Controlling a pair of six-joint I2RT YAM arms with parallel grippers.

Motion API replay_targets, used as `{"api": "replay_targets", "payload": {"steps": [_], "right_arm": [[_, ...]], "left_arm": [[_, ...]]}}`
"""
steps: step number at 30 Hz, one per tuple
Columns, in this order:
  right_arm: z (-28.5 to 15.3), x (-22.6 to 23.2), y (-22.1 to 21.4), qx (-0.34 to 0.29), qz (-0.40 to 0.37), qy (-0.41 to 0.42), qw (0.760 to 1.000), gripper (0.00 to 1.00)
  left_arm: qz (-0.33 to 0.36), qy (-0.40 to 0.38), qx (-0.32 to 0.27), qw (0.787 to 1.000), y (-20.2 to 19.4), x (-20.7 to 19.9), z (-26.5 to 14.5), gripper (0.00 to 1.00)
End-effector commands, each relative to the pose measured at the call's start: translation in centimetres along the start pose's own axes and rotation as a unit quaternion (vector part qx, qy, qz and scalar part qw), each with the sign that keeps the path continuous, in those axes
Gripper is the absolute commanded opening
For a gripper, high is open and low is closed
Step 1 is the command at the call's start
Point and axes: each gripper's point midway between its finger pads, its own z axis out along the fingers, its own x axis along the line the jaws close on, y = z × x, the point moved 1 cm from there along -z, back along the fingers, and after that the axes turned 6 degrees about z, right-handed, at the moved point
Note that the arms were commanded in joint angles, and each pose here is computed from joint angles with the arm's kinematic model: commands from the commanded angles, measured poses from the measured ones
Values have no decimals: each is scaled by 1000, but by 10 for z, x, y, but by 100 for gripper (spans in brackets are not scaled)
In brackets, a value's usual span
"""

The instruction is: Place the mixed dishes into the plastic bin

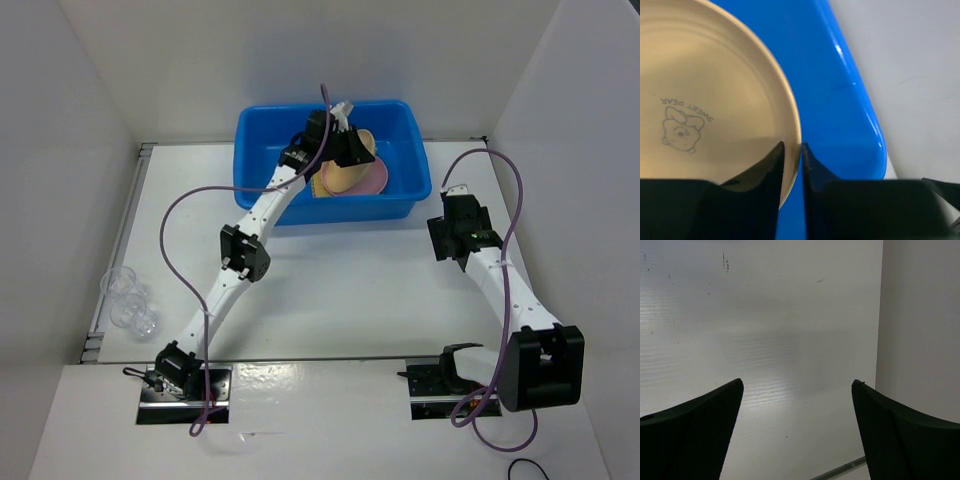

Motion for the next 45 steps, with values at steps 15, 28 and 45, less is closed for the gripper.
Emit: {"api": "replay_targets", "payload": {"steps": [15,28,45], "right_arm": [[4,-5,8,-16,24,-24,999,93],[2,0,10,-22,22,-12,999,93],[12,22,1,5,-15,13,1000,93]], "left_arm": [[58,54,-44,996,55,-39,-53,100],[-14,550,-52,833,78,25,-344,78],[-334,713,-15,617,-106,169,-550,91]]}}
